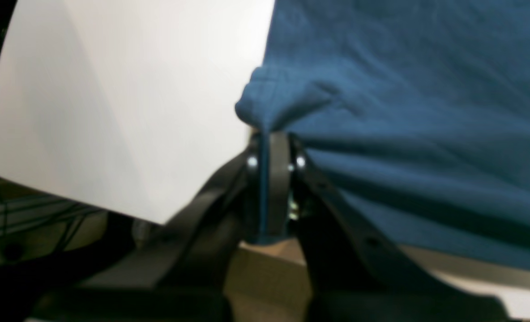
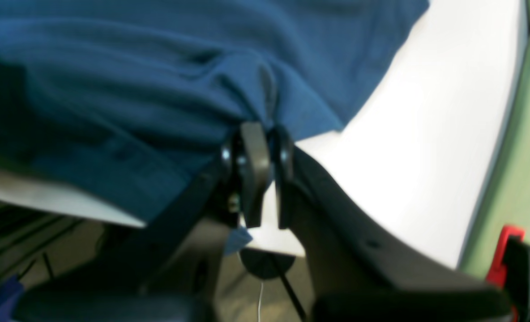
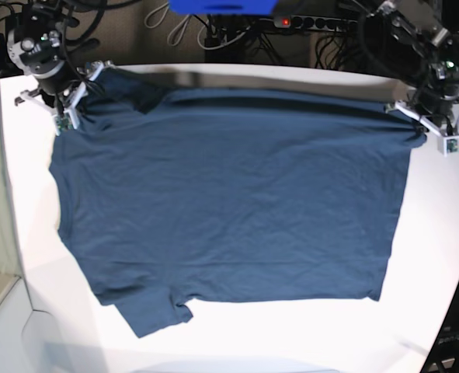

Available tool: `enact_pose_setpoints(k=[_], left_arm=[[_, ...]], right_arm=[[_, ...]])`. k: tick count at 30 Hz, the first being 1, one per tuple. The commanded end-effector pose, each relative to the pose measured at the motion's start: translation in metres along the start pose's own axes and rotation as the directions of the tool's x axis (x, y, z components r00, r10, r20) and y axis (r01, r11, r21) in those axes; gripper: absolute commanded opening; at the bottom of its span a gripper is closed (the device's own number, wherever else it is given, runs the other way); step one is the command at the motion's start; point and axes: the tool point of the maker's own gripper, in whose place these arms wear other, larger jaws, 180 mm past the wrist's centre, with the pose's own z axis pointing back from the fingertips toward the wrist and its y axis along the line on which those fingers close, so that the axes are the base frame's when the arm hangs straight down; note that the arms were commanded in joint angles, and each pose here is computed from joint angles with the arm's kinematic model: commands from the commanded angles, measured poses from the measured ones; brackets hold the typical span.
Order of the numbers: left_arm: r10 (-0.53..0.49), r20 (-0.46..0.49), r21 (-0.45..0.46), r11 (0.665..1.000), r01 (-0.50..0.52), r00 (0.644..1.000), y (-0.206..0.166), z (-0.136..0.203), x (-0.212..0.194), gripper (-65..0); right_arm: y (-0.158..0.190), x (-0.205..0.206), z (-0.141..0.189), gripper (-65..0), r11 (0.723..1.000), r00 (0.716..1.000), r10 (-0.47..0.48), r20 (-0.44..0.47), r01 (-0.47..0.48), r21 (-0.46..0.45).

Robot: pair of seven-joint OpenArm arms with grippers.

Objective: Layout the t-shirt on the table in an organized manner, then fold the t-shirt properly
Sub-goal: 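Lift the collar edge with both grippers and pull it taut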

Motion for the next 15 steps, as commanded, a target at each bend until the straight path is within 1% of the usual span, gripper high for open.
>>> enact_pose_setpoints(k=[1, 8, 15], left_arm=[[0.002, 0.051, 0.008, 1.000, -0.003, 0.999, 0.003, 0.002, 0.015, -64.5], [0.019, 0.104, -0.003, 1.000, -0.019, 0.994, -0.001, -0.002, 0.038, -64.5], [0.079, 0.125, -0.066, 0.995, -0.071, 0.989, -0.014, -0.025, 0.056, -64.5]], right_arm=[[-0.007, 0.010, 0.003, -60.9, 1.000, 1.000, 0.005, 0.031, -0.005, -0.023], [-0.016, 0.032, -0.001, -60.9, 0.999, 0.997, 0.003, 0.083, 0.001, -0.046], [-0.023, 0.055, -0.006, -60.9, 0.998, 0.991, 0.002, 0.137, 0.006, -0.059]])
